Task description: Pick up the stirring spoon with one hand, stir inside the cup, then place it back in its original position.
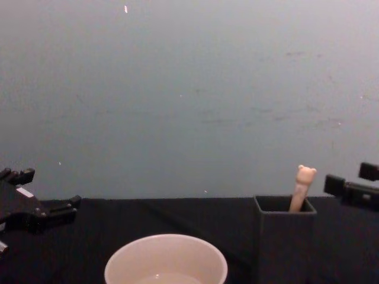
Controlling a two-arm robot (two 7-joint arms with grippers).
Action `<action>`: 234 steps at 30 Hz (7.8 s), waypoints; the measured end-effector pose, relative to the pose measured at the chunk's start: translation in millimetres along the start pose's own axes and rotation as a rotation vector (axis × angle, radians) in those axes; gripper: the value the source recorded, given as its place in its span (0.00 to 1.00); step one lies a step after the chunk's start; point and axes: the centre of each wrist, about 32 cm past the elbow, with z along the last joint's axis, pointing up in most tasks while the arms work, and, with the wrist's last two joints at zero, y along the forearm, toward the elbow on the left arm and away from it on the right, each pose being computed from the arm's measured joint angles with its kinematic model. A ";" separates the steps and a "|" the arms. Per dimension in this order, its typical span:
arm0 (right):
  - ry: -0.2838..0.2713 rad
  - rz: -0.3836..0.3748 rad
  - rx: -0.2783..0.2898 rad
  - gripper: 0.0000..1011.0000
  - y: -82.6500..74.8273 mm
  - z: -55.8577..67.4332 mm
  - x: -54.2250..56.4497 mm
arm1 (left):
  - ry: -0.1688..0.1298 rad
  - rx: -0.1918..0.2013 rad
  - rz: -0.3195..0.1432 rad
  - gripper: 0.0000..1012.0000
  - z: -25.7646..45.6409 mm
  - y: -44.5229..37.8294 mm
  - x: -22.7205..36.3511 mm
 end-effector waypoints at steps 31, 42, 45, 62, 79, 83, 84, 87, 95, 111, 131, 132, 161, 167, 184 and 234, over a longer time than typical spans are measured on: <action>-0.019 0.181 0.012 0.99 54.2 -10.1 47.1 | 0.000 0.000 0.000 0.99 0.0 0.0 0.0; -0.006 0.190 -0.007 0.99 60.2 -13.2 47.5 | 0.000 0.000 0.000 0.99 0.0 0.0 0.0; -0.006 0.193 -0.010 0.99 60.6 -13.4 47.1 | 0.000 0.000 0.000 0.99 0.0 0.0 0.0; -0.011 0.201 -0.017 0.99 64.5 -14.1 43.2 | 0.000 0.000 0.000 0.99 0.0 0.0 0.0; -0.010 0.199 -0.015 0.75 64.0 -13.9 43.5 | 0.000 0.000 0.000 0.99 0.0 0.0 0.0; -0.010 0.199 -0.014 0.59 64.0 -13.8 43.6 | 0.000 0.000 0.000 0.99 0.0 0.0 0.0; -0.010 0.199 -0.014 0.56 64.0 -13.8 43.6 | 0.000 0.000 0.000 0.99 0.0 0.0 0.0; -0.010 0.199 -0.014 0.47 64.0 -13.8 43.6 | 0.000 0.000 0.000 0.99 0.0 0.0 0.0; -0.010 0.199 -0.014 0.23 64.0 -13.8 43.6 | 0.000 0.000 0.000 0.99 0.0 0.0 0.0; -0.002 0.213 0.008 0.21 63.4 -10.6 39.3 | 0.000 0.000 0.000 0.99 0.0 0.0 0.0; -0.061 0.148 0.067 0.21 51.2 34.2 11.4 | 0.000 0.000 0.000 0.99 0.0 0.0 0.0; -0.063 0.145 0.074 0.21 50.7 36.5 10.8 | 0.000 0.000 0.000 0.99 0.0 0.0 0.0; -0.095 0.212 0.205 0.21 94.1 67.1 -14.7 | 0.000 0.000 0.000 0.99 0.0 0.0 0.0; -0.082 0.269 0.184 0.21 113.2 58.8 -30.8 | 0.000 0.000 0.000 0.99 0.0 0.0 0.0; -0.124 0.359 0.067 0.21 139.9 15.4 -58.7 | 0.000 0.000 0.000 0.99 0.0 0.0 0.0; -0.120 0.375 -0.009 0.21 118.5 -6.7 -55.6 | 0.000 0.000 0.000 0.99 0.0 0.0 0.0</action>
